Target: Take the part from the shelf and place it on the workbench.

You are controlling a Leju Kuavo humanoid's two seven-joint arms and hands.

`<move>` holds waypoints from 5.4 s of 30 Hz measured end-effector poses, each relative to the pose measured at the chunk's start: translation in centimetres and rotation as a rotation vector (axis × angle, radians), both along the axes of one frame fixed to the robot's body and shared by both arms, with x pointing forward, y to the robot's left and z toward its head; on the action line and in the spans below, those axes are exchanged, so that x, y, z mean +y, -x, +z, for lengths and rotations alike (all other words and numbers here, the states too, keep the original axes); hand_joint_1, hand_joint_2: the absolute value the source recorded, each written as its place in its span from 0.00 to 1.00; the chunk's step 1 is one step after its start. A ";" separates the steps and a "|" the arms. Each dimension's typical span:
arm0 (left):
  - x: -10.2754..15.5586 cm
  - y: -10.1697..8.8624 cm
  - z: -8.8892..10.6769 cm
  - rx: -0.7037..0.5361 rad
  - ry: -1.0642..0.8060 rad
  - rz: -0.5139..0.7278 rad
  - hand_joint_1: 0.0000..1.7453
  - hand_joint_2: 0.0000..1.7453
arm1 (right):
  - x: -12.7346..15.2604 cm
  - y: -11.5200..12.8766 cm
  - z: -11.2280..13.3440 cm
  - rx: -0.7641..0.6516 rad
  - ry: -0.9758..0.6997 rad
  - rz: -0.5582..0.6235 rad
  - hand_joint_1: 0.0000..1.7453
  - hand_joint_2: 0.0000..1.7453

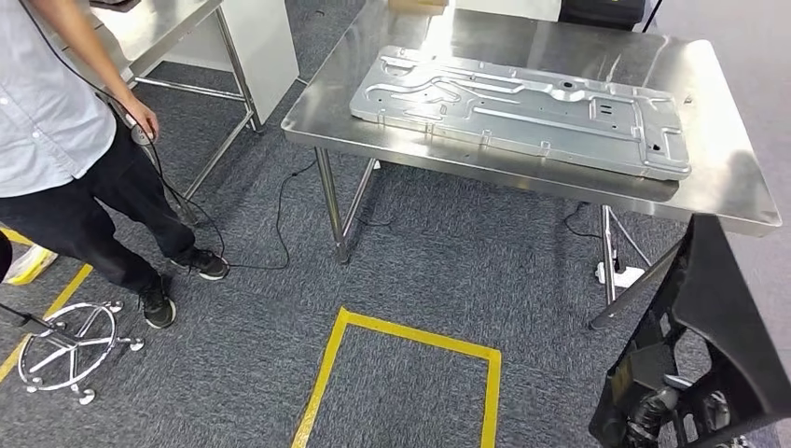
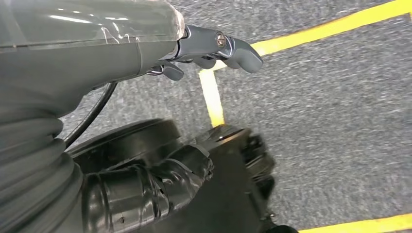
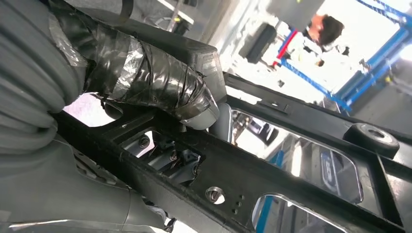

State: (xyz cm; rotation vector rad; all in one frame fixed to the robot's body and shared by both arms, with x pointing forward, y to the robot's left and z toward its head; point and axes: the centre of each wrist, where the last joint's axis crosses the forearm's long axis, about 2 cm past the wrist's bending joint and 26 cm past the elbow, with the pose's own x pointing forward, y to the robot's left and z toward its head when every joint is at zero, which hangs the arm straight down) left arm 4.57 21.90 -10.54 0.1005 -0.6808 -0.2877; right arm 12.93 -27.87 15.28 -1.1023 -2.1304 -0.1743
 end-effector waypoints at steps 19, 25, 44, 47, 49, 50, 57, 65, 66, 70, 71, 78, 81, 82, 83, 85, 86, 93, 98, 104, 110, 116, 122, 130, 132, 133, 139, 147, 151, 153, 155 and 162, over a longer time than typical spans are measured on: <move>0.0 -0.1 0.0 -0.004 0.017 -0.021 0.00 1.00 | 0.2 -0.3 -0.5 0.037 0.023 0.005 1.00 1.00; 0.1 0.1 0.0 -0.001 0.016 -0.023 0.00 1.00 | 0.2 -0.3 -0.5 0.035 0.013 0.006 1.00 1.00; 0.2 0.3 -0.1 0.002 0.011 -0.029 0.00 1.00 | -0.1 -0.5 -0.7 0.036 0.006 0.018 1.00 1.00; 0.2 0.1 0.0 -0.003 0.009 -0.029 0.00 1.00 | -0.1 -0.5 -0.7 0.037 0.007 0.021 1.00 1.00; 0.2 0.0 0.0 -0.006 0.006 -0.030 0.00 1.00 | -0.1 -0.5 -0.7 0.038 0.007 0.022 1.00 1.00; 0.2 0.0 0.0 -0.006 0.005 -0.031 0.00 1.00 | -0.1 -0.5 -0.7 0.037 0.008 0.022 1.00 1.00; 0.2 0.2 -0.1 -0.004 0.003 -0.033 0.00 1.00 | 0.0 -0.6 -0.6 0.029 0.010 0.028 1.00 1.00; 0.4 0.4 -0.1 0.001 -0.004 -0.035 0.00 1.00 | 0.0 -0.7 -0.3 0.002 0.023 0.033 1.00 1.00; 0.4 0.3 -0.1 -0.001 -0.004 -0.036 0.00 1.00 | 0.0 -0.8 -0.2 -0.005 0.026 0.033 1.00 1.00; 0.4 -0.1 0.0 -0.007 -0.003 -0.038 0.00 1.00 | -0.1 -1.0 0.2 -0.031 0.043 0.034 1.00 1.00; 0.4 0.0 -0.1 -0.005 -0.002 -0.039 0.00 1.00 | -0.1 -1.0 0.2 -0.033 0.046 0.034 1.00 1.00; 0.2 0.1 0.0 -0.002 -0.001 -0.050 0.00 1.00 | -0.3 -1.1 0.8 -0.065 0.064 0.034 1.00 1.00; 0.2 0.0 0.0 -0.004 -0.003 -0.053 0.00 1.00 | -0.3 -1.1 1.1 -0.083 0.071 0.032 1.00 1.00; 0.2 -0.1 0.0 -0.005 -0.003 -0.053 0.00 1.00 | -0.4 -1.2 1.2 -0.088 0.072 0.031 1.00 1.00; 0.2 -0.1 0.0 -0.006 -0.003 -0.053 0.00 1.00 | -0.4 -1.2 1.3 -0.091 0.072 0.031 1.00 1.00; 0.2 -0.1 0.0 -0.005 -0.003 -0.054 0.00 1.00 | -0.4 -1.2 1.4 -0.095 0.073 0.030 1.00 1.00; 0.2 0.0 0.0 -0.003 -0.003 -0.054 0.00 1.00 | -0.4 -1.2 1.4 -0.095 0.073 0.030 1.00 1.00; 0.3 0.2 -0.1 -0.001 -0.005 -0.063 0.00 1.00 | -0.5 -1.4 2.0 -0.121 0.089 0.024 1.00 1.00; 0.4 0.0 -0.1 -0.004 -0.006 -0.082 0.00 1.00 | -1.7 -1.9 3.9 -0.203 0.136 0.000 1.00 1.00; 0.3 -0.1 0.0 -0.006 -0.002 -0.108 0.00 1.00 | -3.3 -2.4 5.3 -0.268 0.183 -0.017 1.00 1.00; 0.2 -0.4 0.0 -0.008 -0.013 -0.115 0.00 1.00 | -4.5 -2.8 6.3 -0.323 0.185 -0.044 1.00 1.00; 0.2 -0.6 0.0 -0.011 -0.022 -0.117 0.00 1.00 | -5.1 -2.9 6.9 -0.350 0.193 -0.068 1.00 1.00; 0.2 -0.4 0.0 -0.005 -0.025 -0.116 0.00 1.00 | -5.4 -2.8 7.0 -0.351 0.197 -0.079 1.00 1.00; 0.3 -0.8 0.1 -0.004 -0.051 -0.124 0.00 1.00 | -6.1 -3.3 7.4 -0.371 0.188 -0.080 1.00 1.00; 0.2 -0.9 0.1 -0.008 -0.044 -0.132 0.00 1.00 | -6.2 -3.7 7.6 -0.364 0.199 -0.079 1.00 1.00; 0.2 -0.9 0.1 -0.009 -0.039 -0.136 0.00 1.00 | -6.2 -4.0 7.6 -0.359 0.204 -0.078 1.00 1.00; 0.1 -1.3 0.1 -0.015 -0.012 -0.163 0.00 1.00 | -5.7 -6.1 8.0 -0.339 0.218 -0.049 1.00 1.00; 0.0 -1.6 0.2 -0.012 0.016 -0.192 0.00 0.50 | -4.2 -9.5 8.3 -0.290 0.221 0.005 0.93 1.00; 0.0 -2.0 0.2 -0.001 -0.007 -0.209 0.00 0.00 | -3.1 -11.8 8.6 -0.244 0.303 0.004 0.96 1.00; 0.0 -2.6 0.4 0.001 -0.026 -0.230 0.00 0.00 | -2.4 -13.3 9.2 -0.223 0.412 -0.032 0.97 1.00; -0.2 -3.2 0.5 0.001 -0.037 -0.255 0.00 0.00 | -2.0 -14.7 9.9 -0.209 0.573 -0.104 0.97 1.00; -1.0 -4.4 0.8 -0.011 -0.044 -0.308 0.00 0.00 | -1.1 -17.7 12.0 -0.200 0.826 -0.258 0.97 1.00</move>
